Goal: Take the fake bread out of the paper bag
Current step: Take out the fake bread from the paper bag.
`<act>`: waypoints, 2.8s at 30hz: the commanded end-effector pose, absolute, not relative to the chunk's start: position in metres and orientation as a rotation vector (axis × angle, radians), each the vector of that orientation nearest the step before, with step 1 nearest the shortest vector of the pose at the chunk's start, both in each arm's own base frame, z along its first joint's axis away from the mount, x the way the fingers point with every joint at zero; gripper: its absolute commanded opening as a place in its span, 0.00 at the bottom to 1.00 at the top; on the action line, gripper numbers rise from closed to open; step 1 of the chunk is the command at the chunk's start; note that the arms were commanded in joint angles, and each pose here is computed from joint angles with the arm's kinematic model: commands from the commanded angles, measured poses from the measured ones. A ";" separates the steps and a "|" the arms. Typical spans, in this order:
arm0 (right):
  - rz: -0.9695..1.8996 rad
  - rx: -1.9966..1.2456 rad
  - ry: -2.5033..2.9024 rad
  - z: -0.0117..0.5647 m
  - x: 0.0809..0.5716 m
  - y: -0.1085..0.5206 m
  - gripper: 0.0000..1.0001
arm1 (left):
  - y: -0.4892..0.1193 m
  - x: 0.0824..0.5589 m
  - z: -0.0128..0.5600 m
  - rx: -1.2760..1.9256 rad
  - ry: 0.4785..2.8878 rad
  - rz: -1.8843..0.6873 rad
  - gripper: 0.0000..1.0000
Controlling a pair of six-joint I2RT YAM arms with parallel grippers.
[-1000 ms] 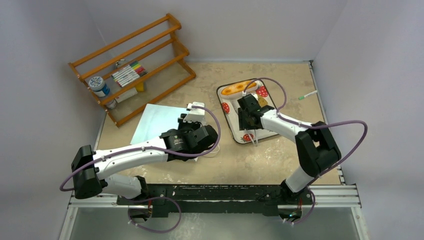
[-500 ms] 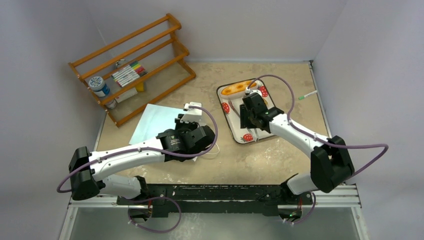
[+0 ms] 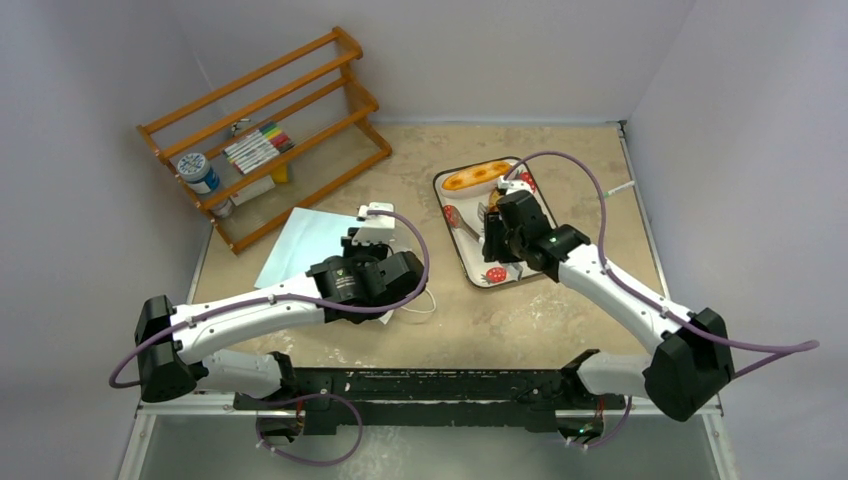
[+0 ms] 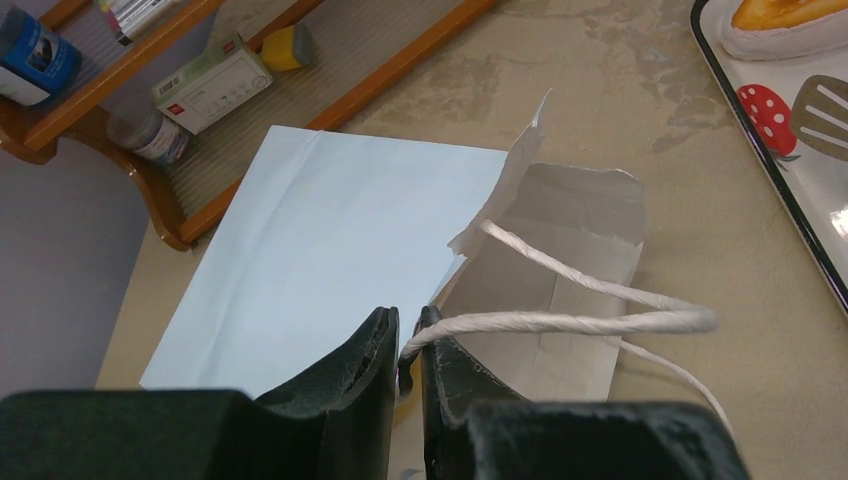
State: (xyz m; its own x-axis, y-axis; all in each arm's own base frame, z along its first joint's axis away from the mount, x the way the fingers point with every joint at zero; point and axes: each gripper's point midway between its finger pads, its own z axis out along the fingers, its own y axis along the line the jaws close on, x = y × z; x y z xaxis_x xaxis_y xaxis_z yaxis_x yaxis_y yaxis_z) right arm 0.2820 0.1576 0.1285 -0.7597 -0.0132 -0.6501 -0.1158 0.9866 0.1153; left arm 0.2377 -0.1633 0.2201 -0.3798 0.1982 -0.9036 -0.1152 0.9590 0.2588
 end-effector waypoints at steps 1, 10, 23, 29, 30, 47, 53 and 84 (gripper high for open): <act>0.270 -0.091 2.390 0.148 0.273 0.164 0.50 | -0.152 0.240 0.247 -0.041 1.872 0.320 0.13; 0.510 -0.165 2.327 0.196 0.242 0.197 0.49 | -0.144 0.237 0.247 -0.069 1.870 0.310 0.14; 0.812 -0.298 2.312 0.223 0.189 0.220 0.48 | -0.145 0.239 0.246 -0.076 1.857 0.334 0.14; 0.920 -0.361 2.310 0.228 0.173 0.228 0.47 | -0.152 0.243 0.249 -0.075 1.851 0.346 0.14; 0.939 -0.373 2.316 0.227 0.170 0.230 0.47 | -0.154 0.244 0.250 -0.077 1.850 0.345 0.14; 1.117 -0.468 2.366 0.188 0.158 0.256 0.47 | -0.160 0.247 0.260 -0.082 1.840 0.335 0.13; 1.143 -0.459 2.384 0.165 0.165 0.267 0.47 | -0.162 0.246 0.255 -0.074 1.856 0.327 0.13; 1.305 -0.348 2.429 0.116 0.203 0.314 0.27 | -0.166 0.239 0.264 -0.033 1.901 0.250 0.02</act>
State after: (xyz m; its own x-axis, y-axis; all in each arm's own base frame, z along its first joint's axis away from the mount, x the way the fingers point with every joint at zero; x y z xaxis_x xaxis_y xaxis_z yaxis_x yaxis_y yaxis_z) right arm 0.1960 0.3040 0.0977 -0.9216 -0.0647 -0.3826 -0.3411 0.6053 0.7192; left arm 0.2396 -0.1704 0.2401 -0.3737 0.1448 -0.9162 -0.1331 0.9691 0.2075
